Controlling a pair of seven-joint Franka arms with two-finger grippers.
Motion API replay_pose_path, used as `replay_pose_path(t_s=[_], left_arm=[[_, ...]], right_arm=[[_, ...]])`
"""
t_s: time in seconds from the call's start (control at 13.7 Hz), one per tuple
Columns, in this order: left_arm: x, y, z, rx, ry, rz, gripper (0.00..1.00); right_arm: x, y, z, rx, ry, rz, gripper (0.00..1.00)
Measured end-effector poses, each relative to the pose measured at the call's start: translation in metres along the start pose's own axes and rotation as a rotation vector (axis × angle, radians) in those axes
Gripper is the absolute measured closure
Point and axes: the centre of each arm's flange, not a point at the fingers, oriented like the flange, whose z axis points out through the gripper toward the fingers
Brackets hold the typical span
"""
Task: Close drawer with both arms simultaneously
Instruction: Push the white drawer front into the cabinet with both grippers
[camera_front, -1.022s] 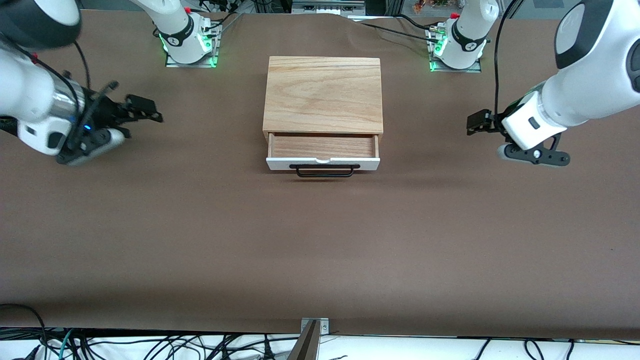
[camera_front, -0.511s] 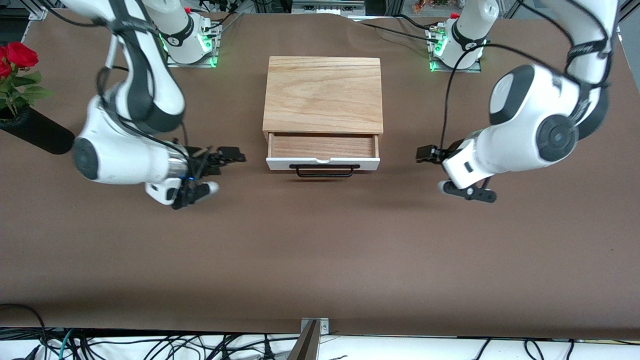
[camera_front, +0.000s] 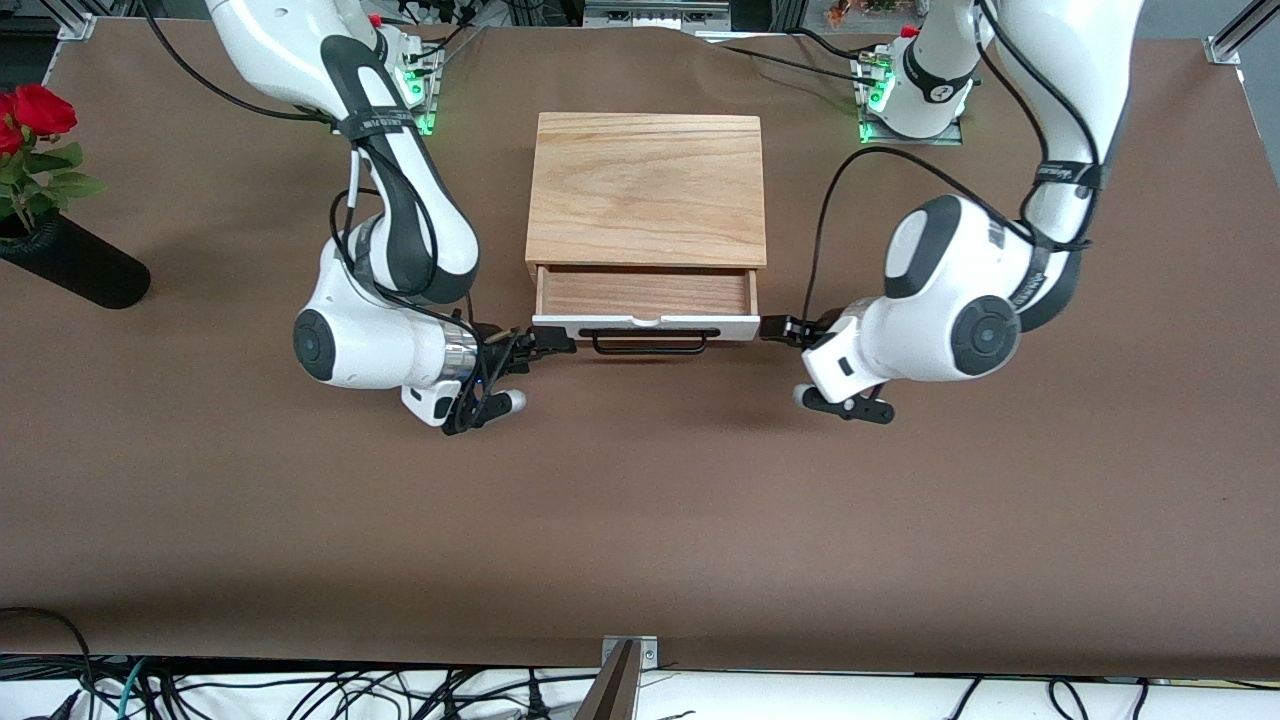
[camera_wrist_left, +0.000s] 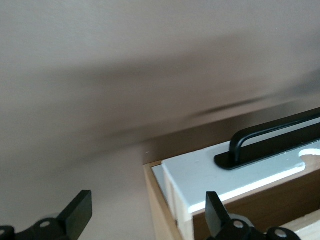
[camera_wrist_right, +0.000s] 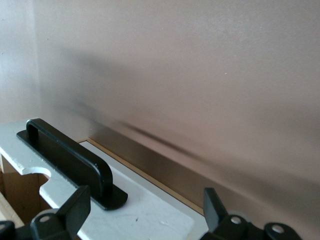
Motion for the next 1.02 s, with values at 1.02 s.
replay_pose_path(t_s=[1.02], left_arm=[[0.001,0.024,0.062,0.02,0.002,-0.063,0.0]], right_arm=[[-0.016,0.015,0.031,0.036,-0.052,0.065,0.0]])
